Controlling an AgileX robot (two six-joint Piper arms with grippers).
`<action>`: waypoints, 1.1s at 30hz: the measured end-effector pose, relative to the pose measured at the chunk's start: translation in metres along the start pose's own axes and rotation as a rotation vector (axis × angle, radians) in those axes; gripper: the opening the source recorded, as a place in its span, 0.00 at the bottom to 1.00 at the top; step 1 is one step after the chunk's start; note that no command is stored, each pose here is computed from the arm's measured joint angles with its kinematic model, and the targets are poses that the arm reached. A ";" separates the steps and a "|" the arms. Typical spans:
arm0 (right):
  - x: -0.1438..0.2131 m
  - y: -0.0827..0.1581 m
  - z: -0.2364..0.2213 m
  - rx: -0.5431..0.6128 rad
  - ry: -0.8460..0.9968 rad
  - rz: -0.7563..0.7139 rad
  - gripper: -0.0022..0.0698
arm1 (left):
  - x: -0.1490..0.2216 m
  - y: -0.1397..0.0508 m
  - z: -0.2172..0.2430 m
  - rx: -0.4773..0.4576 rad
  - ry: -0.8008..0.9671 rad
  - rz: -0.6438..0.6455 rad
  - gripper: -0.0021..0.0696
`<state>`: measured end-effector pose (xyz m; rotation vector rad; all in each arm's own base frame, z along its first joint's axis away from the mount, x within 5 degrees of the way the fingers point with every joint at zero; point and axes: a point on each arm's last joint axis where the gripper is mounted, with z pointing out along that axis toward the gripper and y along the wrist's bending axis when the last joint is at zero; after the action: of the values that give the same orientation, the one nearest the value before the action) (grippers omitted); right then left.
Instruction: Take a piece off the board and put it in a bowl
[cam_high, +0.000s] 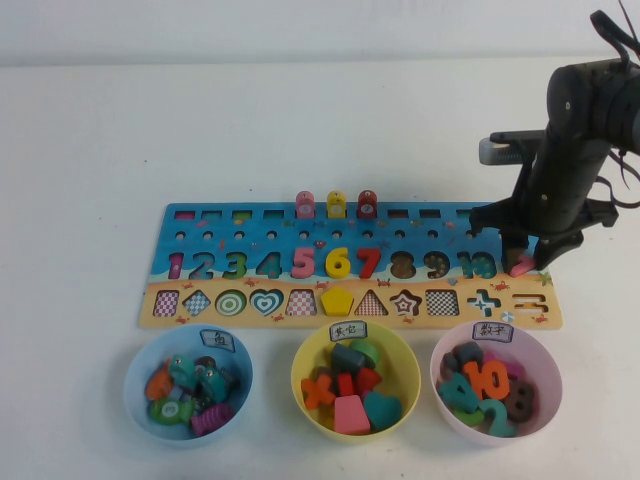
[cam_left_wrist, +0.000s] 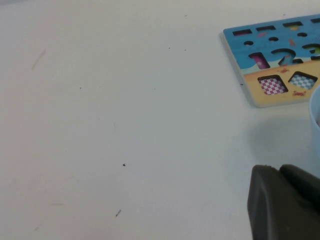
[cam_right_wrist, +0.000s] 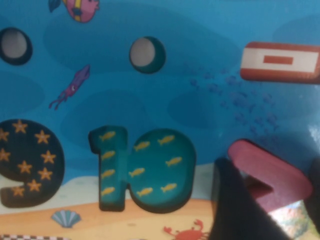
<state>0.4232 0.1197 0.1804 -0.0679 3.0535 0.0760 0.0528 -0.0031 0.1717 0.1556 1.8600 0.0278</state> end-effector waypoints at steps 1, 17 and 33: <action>0.000 0.000 0.000 0.002 0.000 -0.001 0.39 | 0.000 0.000 0.000 0.000 0.000 0.000 0.02; 0.000 0.000 0.000 0.002 0.002 -0.002 0.39 | 0.000 0.000 0.000 -0.001 0.000 0.001 0.02; 0.001 0.000 -0.017 -0.002 -0.033 -0.018 0.39 | 0.000 0.000 0.000 -0.001 0.000 0.001 0.02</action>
<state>0.4204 0.1184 0.1971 -0.0940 3.0195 0.0783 0.0528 -0.0031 0.1717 0.1566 1.8599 0.0293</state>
